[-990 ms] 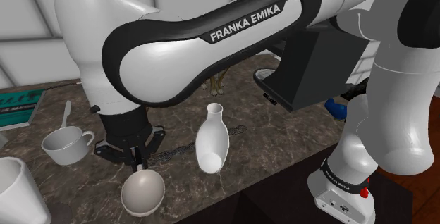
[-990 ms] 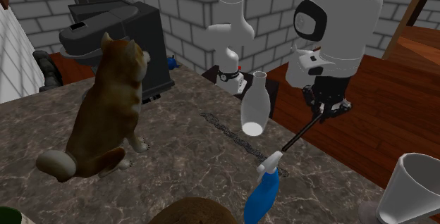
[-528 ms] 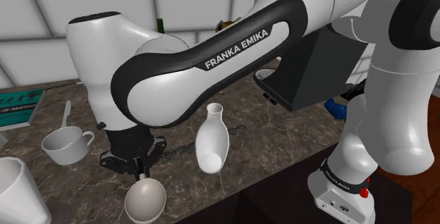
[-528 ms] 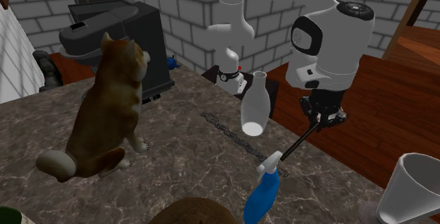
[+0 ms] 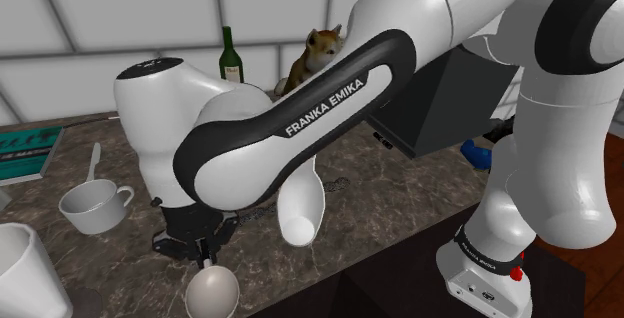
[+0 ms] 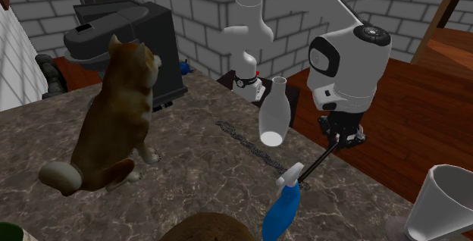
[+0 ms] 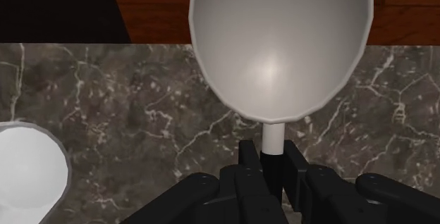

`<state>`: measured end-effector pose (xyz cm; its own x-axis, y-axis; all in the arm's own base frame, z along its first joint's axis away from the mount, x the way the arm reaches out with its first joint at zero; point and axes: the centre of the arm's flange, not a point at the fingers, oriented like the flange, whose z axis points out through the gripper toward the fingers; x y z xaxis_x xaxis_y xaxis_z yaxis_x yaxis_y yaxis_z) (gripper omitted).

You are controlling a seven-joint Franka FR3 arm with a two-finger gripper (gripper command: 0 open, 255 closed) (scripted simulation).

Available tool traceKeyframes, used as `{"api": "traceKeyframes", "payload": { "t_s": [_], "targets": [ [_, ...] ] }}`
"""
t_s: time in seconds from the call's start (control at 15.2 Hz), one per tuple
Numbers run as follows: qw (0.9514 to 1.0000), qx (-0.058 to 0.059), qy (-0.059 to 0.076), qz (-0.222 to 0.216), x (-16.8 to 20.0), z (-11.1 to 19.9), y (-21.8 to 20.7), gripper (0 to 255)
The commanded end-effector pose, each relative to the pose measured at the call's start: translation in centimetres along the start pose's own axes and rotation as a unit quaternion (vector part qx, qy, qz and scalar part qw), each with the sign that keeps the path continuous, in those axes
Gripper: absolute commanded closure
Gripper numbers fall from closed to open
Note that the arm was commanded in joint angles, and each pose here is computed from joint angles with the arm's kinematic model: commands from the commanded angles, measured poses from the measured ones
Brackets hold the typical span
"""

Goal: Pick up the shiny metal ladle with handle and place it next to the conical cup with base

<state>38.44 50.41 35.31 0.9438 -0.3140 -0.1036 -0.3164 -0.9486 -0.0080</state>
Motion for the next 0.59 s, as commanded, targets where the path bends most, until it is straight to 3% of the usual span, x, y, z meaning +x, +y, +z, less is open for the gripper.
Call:
{"api": "traceKeyframes", "payload": {
  "t_s": [0.0, 0.53],
  "targets": [
    [1.0, 0.0, 0.0, 0.0, 0.1, 1.1, -0.1, 255],
    [1.0, 0.0, 0.0, 0.0, 0.5, 5.3, 0.0, 255]
  ]
}}
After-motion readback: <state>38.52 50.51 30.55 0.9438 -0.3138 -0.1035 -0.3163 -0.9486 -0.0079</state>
